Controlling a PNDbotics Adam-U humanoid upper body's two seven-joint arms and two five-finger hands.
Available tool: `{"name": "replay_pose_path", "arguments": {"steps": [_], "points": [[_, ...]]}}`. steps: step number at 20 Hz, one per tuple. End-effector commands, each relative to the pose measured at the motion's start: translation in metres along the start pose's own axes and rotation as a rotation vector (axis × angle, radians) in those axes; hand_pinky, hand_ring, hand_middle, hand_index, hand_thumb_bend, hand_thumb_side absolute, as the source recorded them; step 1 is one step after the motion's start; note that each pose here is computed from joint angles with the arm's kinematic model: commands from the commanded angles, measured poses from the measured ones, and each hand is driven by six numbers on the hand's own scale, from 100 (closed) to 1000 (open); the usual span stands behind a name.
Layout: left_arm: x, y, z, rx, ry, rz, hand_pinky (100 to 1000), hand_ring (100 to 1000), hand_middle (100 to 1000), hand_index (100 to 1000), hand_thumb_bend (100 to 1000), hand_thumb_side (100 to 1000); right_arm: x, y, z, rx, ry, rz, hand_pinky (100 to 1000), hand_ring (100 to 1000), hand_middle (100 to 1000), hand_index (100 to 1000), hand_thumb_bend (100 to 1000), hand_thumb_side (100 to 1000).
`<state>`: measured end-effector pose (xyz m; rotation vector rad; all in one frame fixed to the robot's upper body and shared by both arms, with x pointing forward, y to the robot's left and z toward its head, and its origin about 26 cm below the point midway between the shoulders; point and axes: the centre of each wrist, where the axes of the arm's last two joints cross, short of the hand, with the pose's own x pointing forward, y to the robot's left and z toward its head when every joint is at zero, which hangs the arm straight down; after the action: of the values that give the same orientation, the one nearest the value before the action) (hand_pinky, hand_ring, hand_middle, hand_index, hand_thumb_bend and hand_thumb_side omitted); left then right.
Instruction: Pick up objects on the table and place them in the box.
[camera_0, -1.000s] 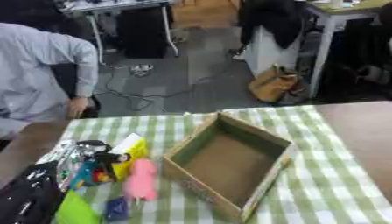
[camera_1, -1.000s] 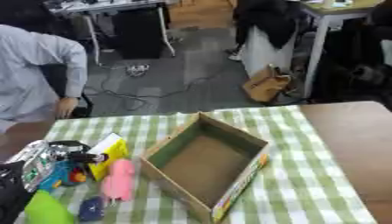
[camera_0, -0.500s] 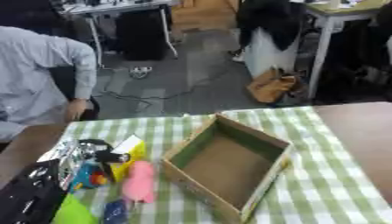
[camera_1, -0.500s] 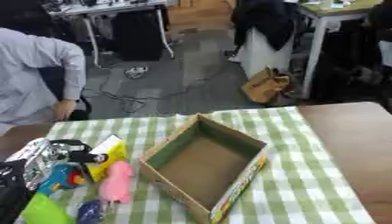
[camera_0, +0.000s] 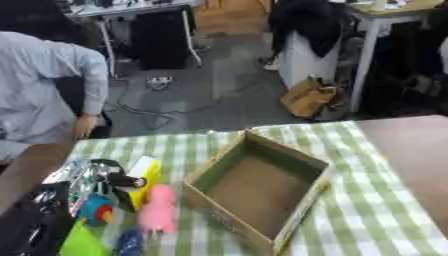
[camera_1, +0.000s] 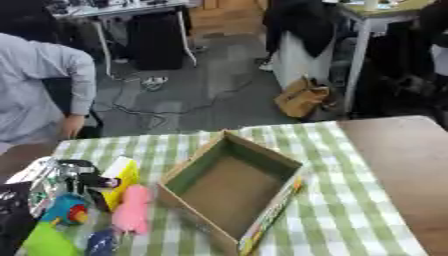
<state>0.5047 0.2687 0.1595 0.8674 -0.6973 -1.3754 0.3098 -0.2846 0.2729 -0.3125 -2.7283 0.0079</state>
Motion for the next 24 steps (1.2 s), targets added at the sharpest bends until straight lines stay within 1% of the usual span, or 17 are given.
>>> {"name": "replay_pose_path", "arguments": {"steps": [1,4,8,9,11,12,13,14,15,17,18,19,20,21,22,23,24], "points": [[-0.015,0.011,0.005,0.046,0.054,-0.038,693,627,630,810,440,967,0.007,-0.002,-0.007,0.005,-0.038,0.001,701,906,899,1000,100,1000],[-0.016,0.007,0.003,0.033,0.059,-0.053,652,562,589,771,450,946,0.007,-0.002,-0.007,0.004,-0.039,0.0,701,906,898,1000,100,1000],[-0.017,0.003,0.001,0.015,0.06,-0.062,605,517,544,735,443,922,0.007,-0.002,-0.007,0.003,-0.039,0.0,702,906,898,1000,100,1000],[-0.017,0.001,0.0,0.012,0.057,-0.063,555,478,504,678,421,887,0.007,-0.002,-0.007,0.002,-0.04,0.001,702,906,898,1000,100,1000],[-0.017,0.0,-0.001,0.01,0.053,-0.066,548,473,499,672,417,884,0.007,-0.002,-0.007,0.002,-0.041,0.001,701,906,898,1000,100,1000],[-0.017,-0.001,-0.001,0.011,0.051,-0.066,458,397,429,591,387,849,0.007,-0.002,-0.007,0.001,-0.04,0.001,701,906,898,1000,100,1000],[-0.016,-0.001,-0.001,0.019,0.043,-0.065,419,365,399,558,365,835,0.007,-0.002,-0.007,0.001,-0.04,0.002,701,906,897,1000,100,1000],[-0.016,-0.002,-0.001,0.027,0.037,-0.064,410,357,394,553,361,834,0.007,-0.002,-0.007,0.001,-0.039,0.002,701,906,897,1000,100,1000],[-0.016,-0.002,-0.001,0.036,0.032,-0.062,369,321,357,516,312,821,0.007,-0.002,-0.007,0.001,-0.038,0.004,700,906,897,1000,100,1000],[-0.017,-0.003,-0.001,0.062,0.025,-0.053,333,291,328,488,281,825,0.006,-0.002,-0.006,0.0,-0.036,0.005,700,906,897,1000,100,1000],[-0.017,-0.003,-0.002,0.073,0.023,-0.049,307,270,309,471,249,826,0.006,-0.002,-0.006,-0.001,-0.036,0.005,700,906,897,1000,100,1000],[-0.016,-0.002,-0.001,0.094,0.018,-0.042,261,234,274,441,192,820,0.006,-0.002,-0.006,-0.002,-0.035,0.005,700,906,897,1000,100,1000],[-0.015,-0.001,0.0,0.117,0.013,-0.034,261,234,274,441,192,820,0.006,-0.002,-0.006,-0.002,-0.034,0.006,700,906,897,1000,100,1000],[-0.015,0.0,0.0,0.142,0.01,-0.025,228,209,250,419,146,804,0.006,-0.002,-0.006,-0.003,-0.032,0.007,699,906,897,1000,100,1000],[-0.015,0.001,0.0,0.16,0.008,-0.018,228,209,250,419,146,804,0.006,-0.002,-0.006,-0.003,-0.031,0.007,699,906,897,1000,100,1000],[-0.014,0.003,0.001,0.187,0.005,-0.008,156,152,195,402,100,785,0.006,-0.002,-0.006,-0.004,-0.03,0.008,700,905,897,1000,100,1000],[-0.015,0.005,0.002,0.212,0.001,0.002,156,152,195,402,100,785,0.006,-0.002,-0.005,-0.004,-0.029,0.008,700,905,897,1000,100,1000]]}}
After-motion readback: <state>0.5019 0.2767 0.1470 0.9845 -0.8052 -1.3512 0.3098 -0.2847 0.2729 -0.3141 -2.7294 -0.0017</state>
